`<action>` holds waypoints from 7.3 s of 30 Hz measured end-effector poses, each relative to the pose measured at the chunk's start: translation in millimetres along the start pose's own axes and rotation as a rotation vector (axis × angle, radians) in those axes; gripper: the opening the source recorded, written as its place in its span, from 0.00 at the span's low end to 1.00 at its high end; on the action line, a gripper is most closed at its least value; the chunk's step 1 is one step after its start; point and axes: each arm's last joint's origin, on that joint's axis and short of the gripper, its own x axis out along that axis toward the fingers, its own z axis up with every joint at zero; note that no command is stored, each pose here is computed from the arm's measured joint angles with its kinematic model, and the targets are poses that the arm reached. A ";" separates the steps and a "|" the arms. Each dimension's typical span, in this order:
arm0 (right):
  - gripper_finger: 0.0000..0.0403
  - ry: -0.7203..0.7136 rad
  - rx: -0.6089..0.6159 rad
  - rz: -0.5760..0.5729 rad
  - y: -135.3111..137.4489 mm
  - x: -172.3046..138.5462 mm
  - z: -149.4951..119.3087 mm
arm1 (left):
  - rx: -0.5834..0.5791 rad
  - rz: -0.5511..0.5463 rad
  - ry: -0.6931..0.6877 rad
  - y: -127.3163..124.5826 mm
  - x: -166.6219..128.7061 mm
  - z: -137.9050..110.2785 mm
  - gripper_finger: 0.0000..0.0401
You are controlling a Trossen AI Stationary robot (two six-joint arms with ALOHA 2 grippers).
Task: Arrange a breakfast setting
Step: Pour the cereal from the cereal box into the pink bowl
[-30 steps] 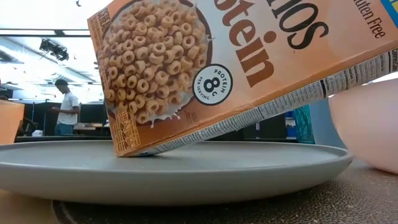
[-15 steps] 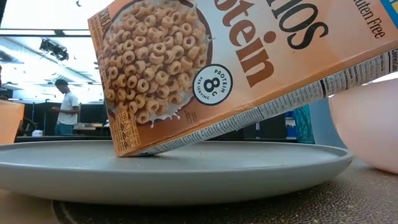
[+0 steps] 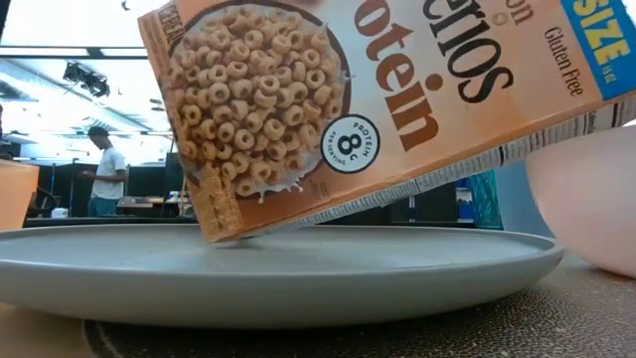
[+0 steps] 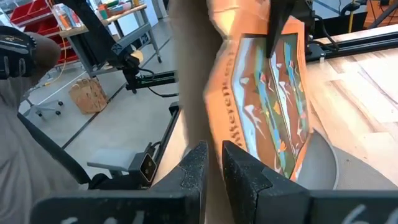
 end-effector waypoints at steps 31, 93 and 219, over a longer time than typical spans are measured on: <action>0.13 -0.155 -0.292 -0.231 32.1 -53.9 23.9 | 0.021 0.119 -0.290 -8.7 -43.1 -26.1 0.02; 0.13 -0.077 -0.348 -0.245 -21.1 -12.8 43.4 | -0.774 1.443 -0.655 65.6 -60.7 -318.3 0.04; 0.13 -0.205 -0.254 -0.112 -46.1 -1.0 31.0 | -0.765 1.480 -0.425 88.0 -130.7 -307.4 0.60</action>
